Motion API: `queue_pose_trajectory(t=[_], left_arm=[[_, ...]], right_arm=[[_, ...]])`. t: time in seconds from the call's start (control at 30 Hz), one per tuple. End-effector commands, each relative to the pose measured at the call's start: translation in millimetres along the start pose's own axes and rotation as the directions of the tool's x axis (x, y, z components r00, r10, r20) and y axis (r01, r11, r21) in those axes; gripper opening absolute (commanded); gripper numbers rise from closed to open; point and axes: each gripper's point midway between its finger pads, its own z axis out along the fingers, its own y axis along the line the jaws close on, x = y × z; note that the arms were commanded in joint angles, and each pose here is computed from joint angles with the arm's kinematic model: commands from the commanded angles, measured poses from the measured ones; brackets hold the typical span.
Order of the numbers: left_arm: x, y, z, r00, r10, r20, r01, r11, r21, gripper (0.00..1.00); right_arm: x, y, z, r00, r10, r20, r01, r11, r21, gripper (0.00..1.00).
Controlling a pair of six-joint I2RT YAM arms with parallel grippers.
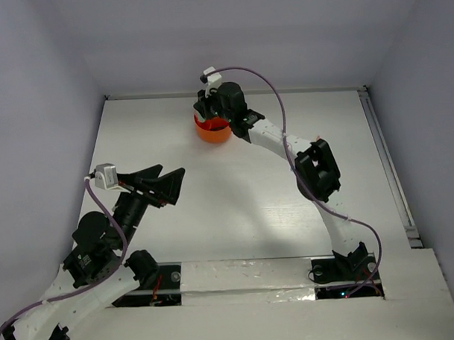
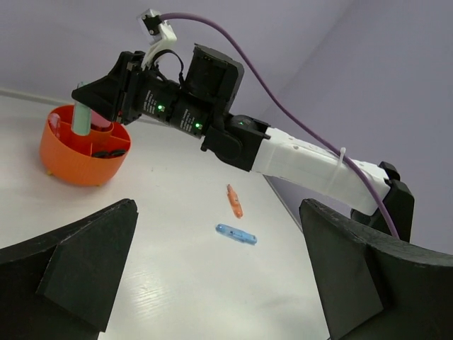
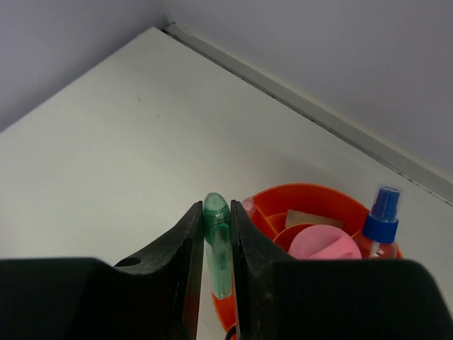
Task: Sort the stationery into containers
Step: Place the pen in the storage box.
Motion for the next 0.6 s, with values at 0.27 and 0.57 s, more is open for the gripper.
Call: queue_pose_trajectory(t=[0.27,0.57], left_arm=[[-11,3,-4,0.999,0.009,0.038,-0.009,1.0,-0.016,0.99],[-3,4,0,1.0,0.0,0.031,0.0,1.0,-0.012,0.99]], right_arm=[[-1,-13,16,0.989,-0.151,0.011,0.15,0.988,0.047,0.16],[-46,11,-6,0.99,-0.087,0.11,0.091,0.995,-0.033,0.68]])
